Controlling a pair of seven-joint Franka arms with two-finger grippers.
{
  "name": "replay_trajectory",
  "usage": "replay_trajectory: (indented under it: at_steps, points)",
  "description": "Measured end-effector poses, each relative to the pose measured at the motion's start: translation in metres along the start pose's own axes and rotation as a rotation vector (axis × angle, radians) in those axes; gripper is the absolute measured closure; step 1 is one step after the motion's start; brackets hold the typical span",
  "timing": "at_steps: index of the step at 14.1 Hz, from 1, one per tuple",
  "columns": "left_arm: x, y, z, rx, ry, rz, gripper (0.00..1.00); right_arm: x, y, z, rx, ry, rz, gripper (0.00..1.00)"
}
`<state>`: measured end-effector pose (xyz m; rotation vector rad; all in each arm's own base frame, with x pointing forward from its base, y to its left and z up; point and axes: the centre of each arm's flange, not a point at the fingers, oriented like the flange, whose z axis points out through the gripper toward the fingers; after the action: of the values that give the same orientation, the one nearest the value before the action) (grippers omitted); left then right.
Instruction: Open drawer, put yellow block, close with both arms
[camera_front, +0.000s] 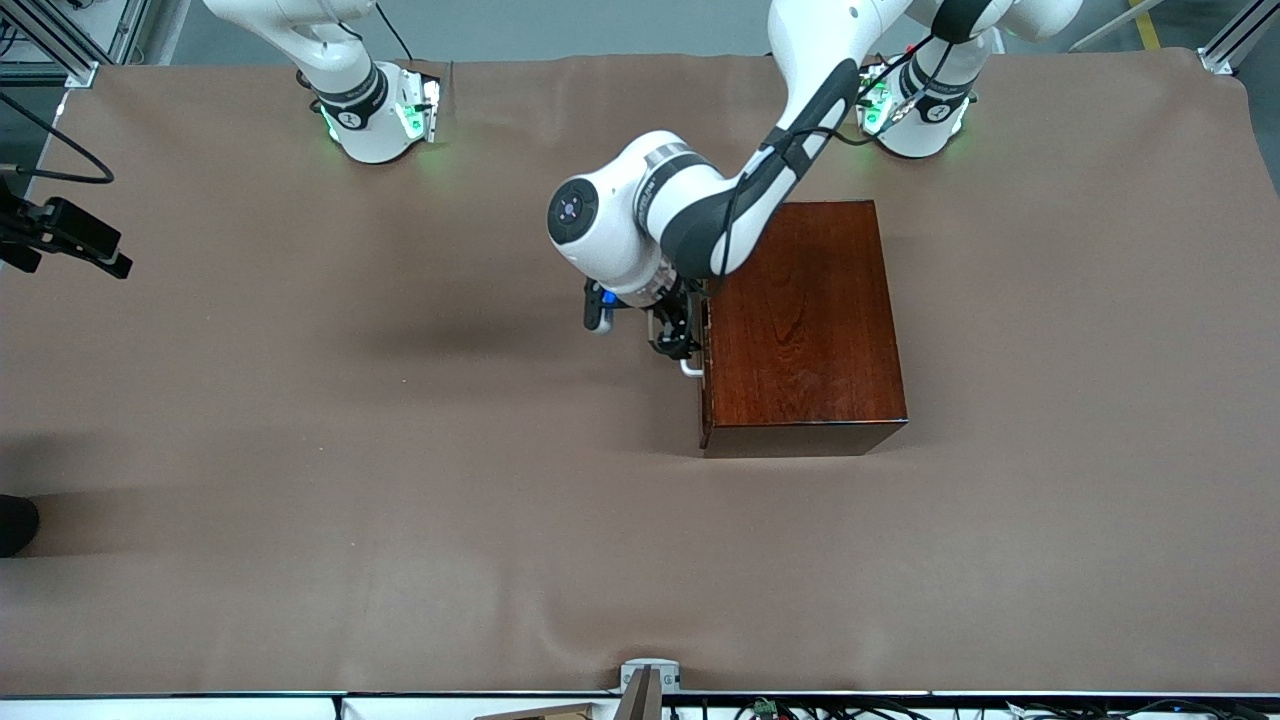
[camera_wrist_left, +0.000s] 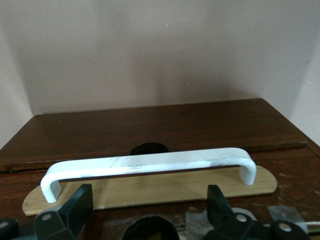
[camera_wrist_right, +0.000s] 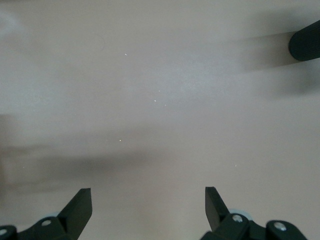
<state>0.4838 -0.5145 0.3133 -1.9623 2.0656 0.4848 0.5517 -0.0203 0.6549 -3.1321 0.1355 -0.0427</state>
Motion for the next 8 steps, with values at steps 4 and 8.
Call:
replay_trajectory:
  at_steps: [4, 8]
  points:
    - [0.0, 0.0, 0.0, 0.002, 0.001, -0.008, 0.0, -0.001, -0.001, 0.001, 0.0, -0.006, -0.002, 0.0]
    - [0.005, -0.001, -0.012, 0.045, 0.049, -0.184, 0.0, -0.002, 0.0, 0.003, -0.001, -0.022, 0.002, 0.0]
